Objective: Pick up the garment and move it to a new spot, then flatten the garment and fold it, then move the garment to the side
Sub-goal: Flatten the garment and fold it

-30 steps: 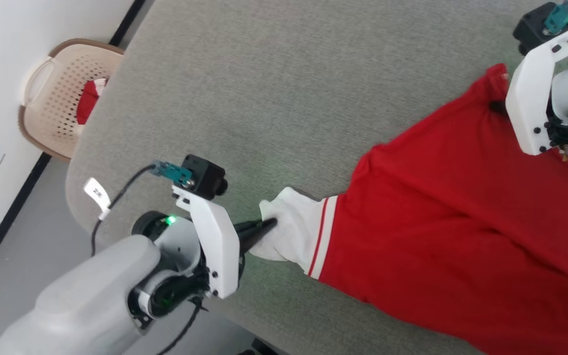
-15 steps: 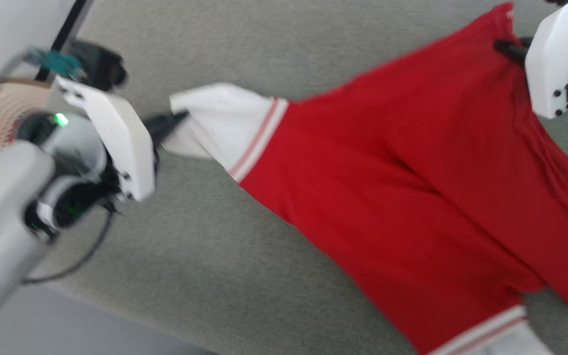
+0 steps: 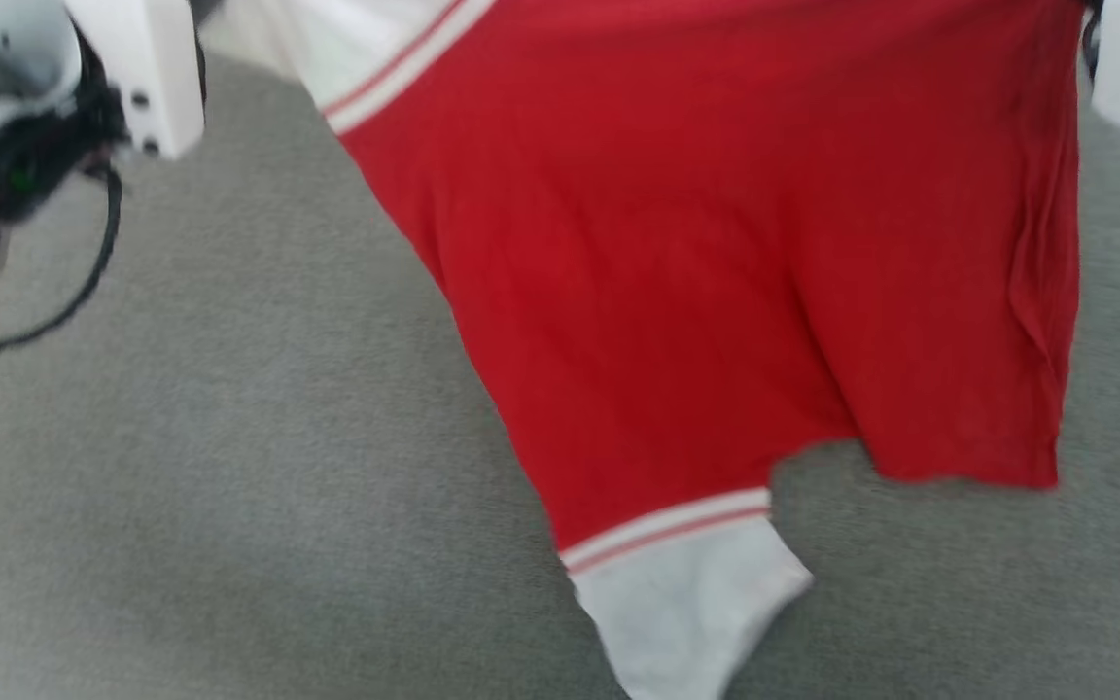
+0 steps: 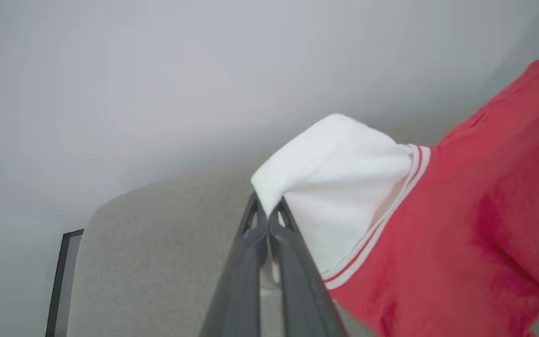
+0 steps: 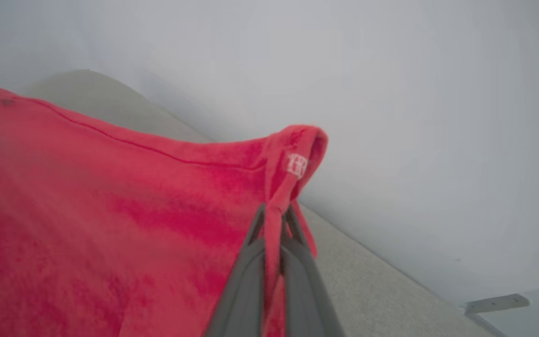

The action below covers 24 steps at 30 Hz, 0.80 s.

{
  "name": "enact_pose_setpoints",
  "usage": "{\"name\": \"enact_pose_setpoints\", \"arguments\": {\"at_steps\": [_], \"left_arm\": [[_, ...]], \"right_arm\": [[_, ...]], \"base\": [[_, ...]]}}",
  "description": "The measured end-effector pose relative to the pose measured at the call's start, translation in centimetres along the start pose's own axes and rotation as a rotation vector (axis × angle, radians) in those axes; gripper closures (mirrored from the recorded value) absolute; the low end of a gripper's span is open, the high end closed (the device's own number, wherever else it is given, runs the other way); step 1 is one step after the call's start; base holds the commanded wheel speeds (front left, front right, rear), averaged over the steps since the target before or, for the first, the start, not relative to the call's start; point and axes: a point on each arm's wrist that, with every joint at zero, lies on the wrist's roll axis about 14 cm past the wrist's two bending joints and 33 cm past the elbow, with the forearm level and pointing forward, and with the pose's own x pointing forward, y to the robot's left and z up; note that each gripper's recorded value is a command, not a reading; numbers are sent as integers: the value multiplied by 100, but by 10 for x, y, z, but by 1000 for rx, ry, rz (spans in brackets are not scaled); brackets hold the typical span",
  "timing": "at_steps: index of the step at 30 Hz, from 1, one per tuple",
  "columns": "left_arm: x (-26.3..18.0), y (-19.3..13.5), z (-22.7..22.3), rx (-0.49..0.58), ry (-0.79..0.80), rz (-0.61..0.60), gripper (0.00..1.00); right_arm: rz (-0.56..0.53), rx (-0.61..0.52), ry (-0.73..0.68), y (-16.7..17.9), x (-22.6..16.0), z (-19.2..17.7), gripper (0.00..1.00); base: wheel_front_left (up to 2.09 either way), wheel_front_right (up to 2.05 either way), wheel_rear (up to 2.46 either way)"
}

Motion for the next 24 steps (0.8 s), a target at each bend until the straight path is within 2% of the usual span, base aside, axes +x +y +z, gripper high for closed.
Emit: {"name": "enact_pose_setpoints", "arguments": {"at_steps": [5,8,11,13,16,20,22,24], "left_arm": [[19,0,54,52,-157,26,100],[27,4,94,95,-299,65,100],[26,3,143,152,-506,101,100],[16,1,180,192,-677,130,100],[-8,-9,224,248,-921,136,100],[-17,-18,236,284,-991,100,100],[-10,-21,225,294,-961,64,100],[6,-18,196,311,-878,45,100]], "right_arm": [[-114,-7,-118,-29,-11,33,100],[-191,-69,-200,-46,-11,56,100],[-267,-146,-329,-62,-14,86,100],[-331,-192,-485,-77,-27,119,100],[-411,-278,-638,-93,-44,150,100],[-436,-302,-638,-94,-34,145,100],[-419,-285,-611,-88,-22,132,100],[-388,-266,-533,-78,-4,103,100]], "base": [[0,0,0],[0,0,0],[0,0,0],[0,0,0],[0,0,0],[0,0,0],[0,0,0],[0,0,0]]}}
